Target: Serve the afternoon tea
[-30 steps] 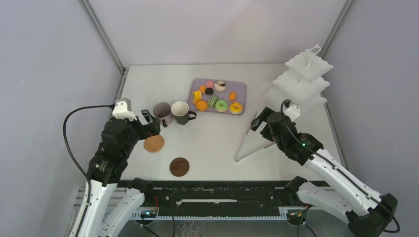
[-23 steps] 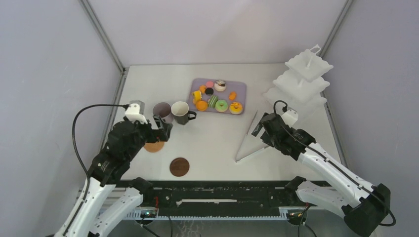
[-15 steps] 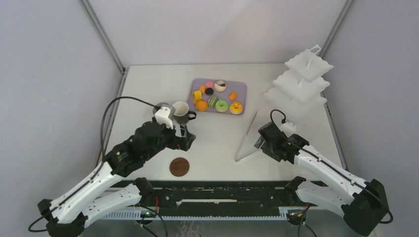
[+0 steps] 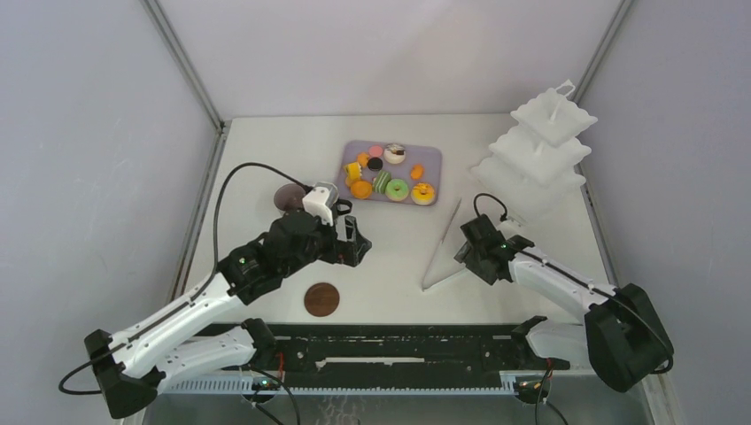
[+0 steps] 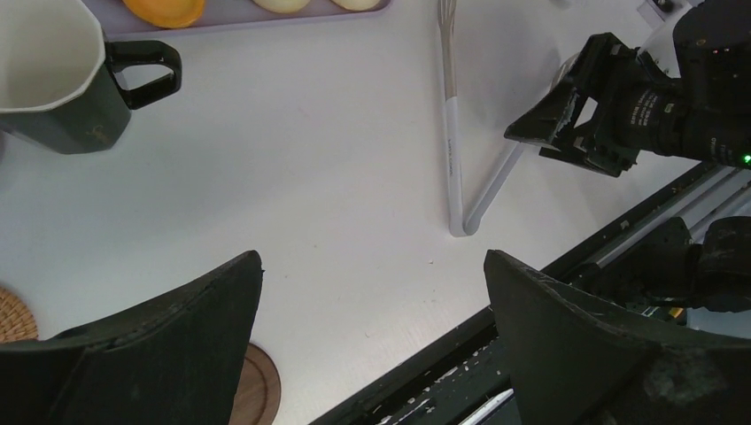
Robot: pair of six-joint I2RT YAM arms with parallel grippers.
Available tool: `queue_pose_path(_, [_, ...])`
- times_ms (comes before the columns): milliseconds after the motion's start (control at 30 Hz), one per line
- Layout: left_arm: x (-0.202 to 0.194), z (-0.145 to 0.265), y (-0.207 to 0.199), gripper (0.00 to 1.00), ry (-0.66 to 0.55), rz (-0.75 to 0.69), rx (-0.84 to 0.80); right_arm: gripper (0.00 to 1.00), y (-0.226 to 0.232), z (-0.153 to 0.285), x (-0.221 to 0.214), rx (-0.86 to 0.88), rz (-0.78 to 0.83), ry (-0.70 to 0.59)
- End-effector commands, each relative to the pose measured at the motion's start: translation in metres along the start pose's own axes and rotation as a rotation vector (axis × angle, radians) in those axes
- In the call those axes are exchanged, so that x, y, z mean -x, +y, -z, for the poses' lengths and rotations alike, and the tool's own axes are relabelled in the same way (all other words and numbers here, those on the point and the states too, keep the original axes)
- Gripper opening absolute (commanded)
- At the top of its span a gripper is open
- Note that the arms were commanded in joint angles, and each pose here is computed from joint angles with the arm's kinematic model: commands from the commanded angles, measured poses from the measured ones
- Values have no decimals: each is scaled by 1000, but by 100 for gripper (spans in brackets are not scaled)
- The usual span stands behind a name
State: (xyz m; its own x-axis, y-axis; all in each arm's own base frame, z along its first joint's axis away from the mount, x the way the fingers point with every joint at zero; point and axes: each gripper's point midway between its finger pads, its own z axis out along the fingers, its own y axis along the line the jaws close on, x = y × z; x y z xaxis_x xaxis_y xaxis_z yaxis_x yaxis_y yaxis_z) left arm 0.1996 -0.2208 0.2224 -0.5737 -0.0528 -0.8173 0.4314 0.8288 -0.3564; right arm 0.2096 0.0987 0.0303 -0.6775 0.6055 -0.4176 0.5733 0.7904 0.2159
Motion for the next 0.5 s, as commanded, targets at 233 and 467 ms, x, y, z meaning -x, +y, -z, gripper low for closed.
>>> queue_pose_path(233, [19,-4,-19,100,-38,4,-49,47,19,-14,10,31,58,-8])
queue_pose_path(467, [15,-10,-15,100,-4,-10,-18,31,12,-16,10,24,230,-7])
